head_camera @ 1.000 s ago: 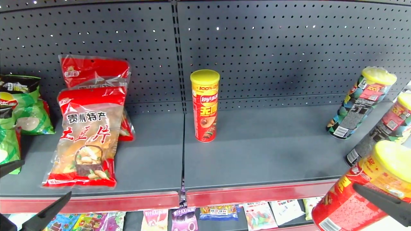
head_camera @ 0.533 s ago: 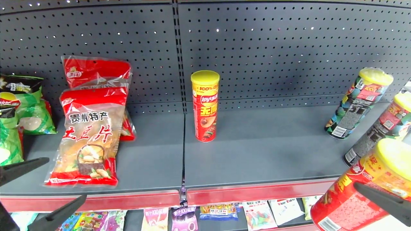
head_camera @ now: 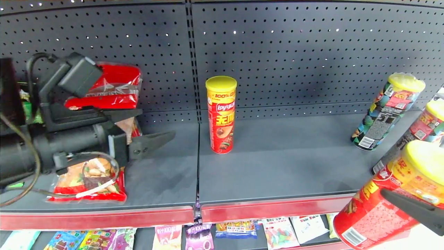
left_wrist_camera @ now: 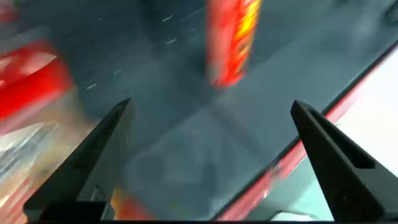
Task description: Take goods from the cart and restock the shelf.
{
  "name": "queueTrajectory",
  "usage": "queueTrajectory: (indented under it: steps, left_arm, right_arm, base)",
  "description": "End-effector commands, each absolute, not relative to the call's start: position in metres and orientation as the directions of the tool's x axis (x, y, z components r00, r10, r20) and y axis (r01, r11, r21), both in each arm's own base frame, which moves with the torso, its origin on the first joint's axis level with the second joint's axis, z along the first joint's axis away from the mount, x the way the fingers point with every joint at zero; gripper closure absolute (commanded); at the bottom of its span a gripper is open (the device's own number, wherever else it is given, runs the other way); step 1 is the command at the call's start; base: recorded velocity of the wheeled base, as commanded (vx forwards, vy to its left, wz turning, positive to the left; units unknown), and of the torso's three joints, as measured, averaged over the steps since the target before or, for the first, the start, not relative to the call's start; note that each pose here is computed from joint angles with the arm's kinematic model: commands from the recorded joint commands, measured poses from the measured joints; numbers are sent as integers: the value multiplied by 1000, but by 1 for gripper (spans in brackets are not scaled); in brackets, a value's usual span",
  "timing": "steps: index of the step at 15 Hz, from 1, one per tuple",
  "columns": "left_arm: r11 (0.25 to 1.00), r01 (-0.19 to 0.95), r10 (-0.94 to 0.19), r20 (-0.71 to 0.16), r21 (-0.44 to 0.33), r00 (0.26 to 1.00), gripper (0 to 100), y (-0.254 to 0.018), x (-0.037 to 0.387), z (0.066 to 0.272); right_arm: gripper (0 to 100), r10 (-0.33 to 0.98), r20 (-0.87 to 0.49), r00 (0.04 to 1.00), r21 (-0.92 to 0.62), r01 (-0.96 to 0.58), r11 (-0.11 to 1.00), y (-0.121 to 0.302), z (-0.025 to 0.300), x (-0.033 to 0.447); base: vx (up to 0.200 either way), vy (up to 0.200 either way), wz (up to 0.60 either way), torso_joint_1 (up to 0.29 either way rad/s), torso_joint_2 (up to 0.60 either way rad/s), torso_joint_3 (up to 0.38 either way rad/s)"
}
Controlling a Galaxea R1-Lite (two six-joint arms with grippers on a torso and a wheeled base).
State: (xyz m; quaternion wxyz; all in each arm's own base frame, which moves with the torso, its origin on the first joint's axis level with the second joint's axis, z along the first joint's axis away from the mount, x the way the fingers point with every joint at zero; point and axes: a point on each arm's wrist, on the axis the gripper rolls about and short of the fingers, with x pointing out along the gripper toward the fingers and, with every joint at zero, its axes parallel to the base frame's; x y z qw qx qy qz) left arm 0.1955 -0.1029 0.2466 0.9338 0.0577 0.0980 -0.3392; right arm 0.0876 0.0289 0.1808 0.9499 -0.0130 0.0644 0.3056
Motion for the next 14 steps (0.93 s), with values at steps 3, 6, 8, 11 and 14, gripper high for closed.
queueTrajectory:
  steps: [3, 6, 8, 11, 14]
  left_arm:
    - [708, 705, -668, -275, 52, 691, 0, -150, 266, 229]
    - [710, 702, -666, -266, 58, 697, 0, -158, 281, 230]
    - [720, 690, -654, -266, 67, 708, 0, -164, 292, 228]
    - [718, 691, -656, -250, 85, 712, 0, -171, 306, 230]
    - [712, 696, -665, -230, 89, 710, 0, -177, 315, 233]
  right_arm:
    - [100, 579, -128, 805, 14, -582, 813, 29, 182, 89]
    - [100, 578, -124, 807, 12, -581, 814, 29, 183, 89]
    - [100, 577, -123, 808, 12, -580, 815, 29, 184, 89]
    - [100, 577, -123, 808, 12, -580, 815, 29, 183, 88]
    - [100, 575, -124, 809, 12, -578, 816, 29, 183, 88]
  base:
    - [0, 0, 0, 0, 0, 0]
    - [0, 0, 0, 0, 0, 0]
    - [0, 0, 0, 0, 0, 0]
    - [0, 0, 0, 0, 0, 0]
    - [0, 0, 0, 0, 0, 0]
